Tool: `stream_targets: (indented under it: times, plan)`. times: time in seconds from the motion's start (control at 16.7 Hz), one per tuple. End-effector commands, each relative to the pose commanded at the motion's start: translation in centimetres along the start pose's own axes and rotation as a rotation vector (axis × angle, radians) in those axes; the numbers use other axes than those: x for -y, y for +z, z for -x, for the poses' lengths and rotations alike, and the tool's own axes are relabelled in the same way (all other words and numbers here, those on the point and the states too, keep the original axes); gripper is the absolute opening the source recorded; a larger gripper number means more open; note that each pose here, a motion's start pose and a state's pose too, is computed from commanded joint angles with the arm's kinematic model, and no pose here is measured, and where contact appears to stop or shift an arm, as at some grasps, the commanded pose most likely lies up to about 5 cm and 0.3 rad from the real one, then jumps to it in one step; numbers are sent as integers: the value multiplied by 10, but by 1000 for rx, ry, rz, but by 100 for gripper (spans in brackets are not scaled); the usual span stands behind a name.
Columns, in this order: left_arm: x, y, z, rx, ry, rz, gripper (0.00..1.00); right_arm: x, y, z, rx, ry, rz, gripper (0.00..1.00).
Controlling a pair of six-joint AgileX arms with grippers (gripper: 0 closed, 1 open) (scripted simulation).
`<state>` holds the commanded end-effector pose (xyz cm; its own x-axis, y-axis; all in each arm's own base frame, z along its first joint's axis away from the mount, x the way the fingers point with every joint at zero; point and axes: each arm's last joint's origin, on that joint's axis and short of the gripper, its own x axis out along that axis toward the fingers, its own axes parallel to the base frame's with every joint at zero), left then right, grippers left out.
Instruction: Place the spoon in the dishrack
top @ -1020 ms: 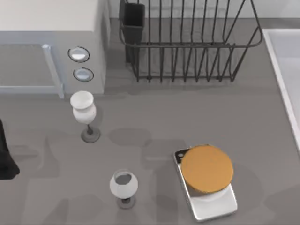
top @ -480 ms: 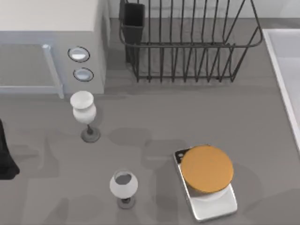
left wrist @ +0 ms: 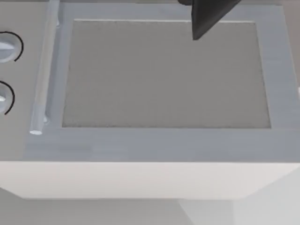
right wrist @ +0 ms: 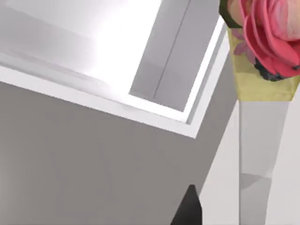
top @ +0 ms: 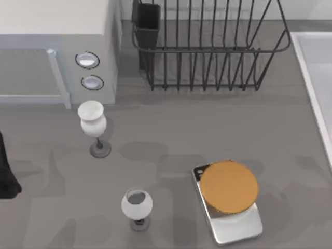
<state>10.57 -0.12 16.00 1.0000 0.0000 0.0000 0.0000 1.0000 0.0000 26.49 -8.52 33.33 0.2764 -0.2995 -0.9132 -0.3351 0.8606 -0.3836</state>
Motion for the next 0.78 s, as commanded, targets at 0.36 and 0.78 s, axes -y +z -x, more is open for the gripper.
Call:
stream_targets:
  times: [0.36, 0.78]
  plan:
    - [0, 0, 0, 0, 0, 0, 100, -113, 105, 45, 422, -262, 9, 0]
    - [0, 0, 0, 0, 0, 0, 100, -262, 112, 152, 1076, -175, -287, 0]
